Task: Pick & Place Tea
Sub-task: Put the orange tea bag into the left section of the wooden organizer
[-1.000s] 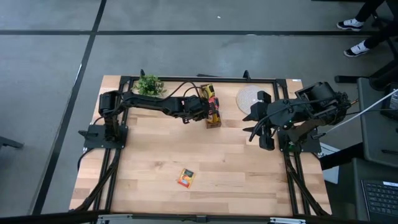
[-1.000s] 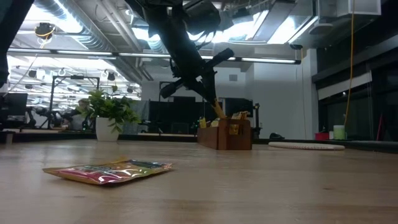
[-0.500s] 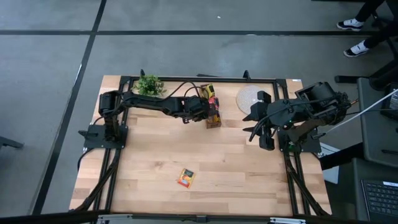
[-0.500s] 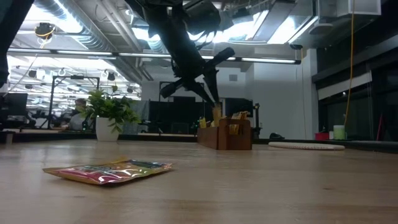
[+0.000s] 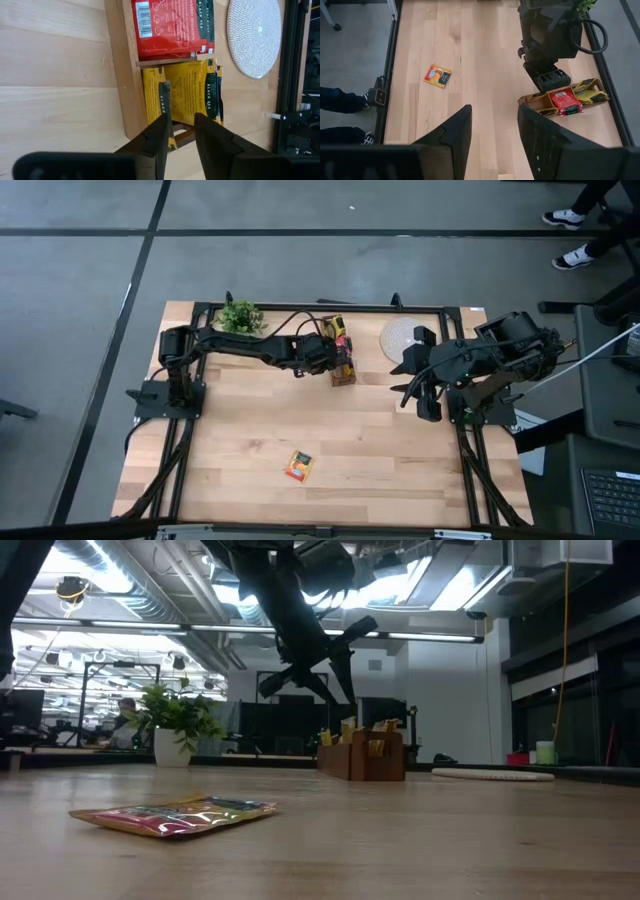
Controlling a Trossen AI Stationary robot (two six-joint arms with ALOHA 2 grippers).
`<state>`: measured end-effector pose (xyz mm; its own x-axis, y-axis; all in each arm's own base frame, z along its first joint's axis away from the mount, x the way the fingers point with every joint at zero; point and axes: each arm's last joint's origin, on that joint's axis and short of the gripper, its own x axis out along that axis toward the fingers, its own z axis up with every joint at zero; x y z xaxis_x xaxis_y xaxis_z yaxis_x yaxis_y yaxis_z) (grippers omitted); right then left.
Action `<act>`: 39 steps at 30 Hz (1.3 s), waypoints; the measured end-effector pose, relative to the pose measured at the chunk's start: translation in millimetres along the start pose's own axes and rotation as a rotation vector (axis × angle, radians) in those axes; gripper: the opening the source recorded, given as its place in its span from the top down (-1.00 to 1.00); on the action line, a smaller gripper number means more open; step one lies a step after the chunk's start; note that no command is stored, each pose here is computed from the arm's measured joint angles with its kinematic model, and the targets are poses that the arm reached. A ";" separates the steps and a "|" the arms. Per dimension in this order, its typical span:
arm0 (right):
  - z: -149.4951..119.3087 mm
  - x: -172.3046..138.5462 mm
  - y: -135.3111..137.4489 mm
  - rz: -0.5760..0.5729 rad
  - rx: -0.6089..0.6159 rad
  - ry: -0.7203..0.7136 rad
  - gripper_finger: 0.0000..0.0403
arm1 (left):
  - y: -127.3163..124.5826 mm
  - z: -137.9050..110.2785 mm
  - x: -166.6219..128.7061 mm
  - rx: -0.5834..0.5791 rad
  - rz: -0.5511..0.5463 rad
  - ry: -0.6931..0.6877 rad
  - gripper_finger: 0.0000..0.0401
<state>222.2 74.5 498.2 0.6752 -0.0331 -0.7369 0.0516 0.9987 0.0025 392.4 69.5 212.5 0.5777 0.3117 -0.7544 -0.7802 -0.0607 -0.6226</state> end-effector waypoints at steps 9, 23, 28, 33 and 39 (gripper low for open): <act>0.1 0.2 0.1 0.000 0.003 0.000 0.20 | -6.6 -4.0 -21.0 0.156 -0.044 0.021 0.58; 0.3 0.3 0.3 0.001 0.003 -0.001 0.20 | -14.0 -61.5 -94.0 0.669 -0.217 0.185 0.55; 0.3 0.3 0.4 0.006 0.002 0.000 0.20 | -10.9 -85.7 -106.6 0.726 -0.250 0.235 0.53; 0.3 0.3 0.5 0.007 0.004 0.000 0.20 | -6.5 -101.0 -113.2 0.699 -0.236 0.235 0.53; 0.7 1.7 1.1 0.010 0.009 0.004 0.20 | 7.2 -130.8 -127.1 0.841 -0.240 0.422 0.55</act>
<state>223.9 75.5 497.4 0.6726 -0.0232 -0.7396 0.0519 0.9985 0.0159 344.8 -94.5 276.6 0.6543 -0.1483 -0.7416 -0.4523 0.7091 -0.5409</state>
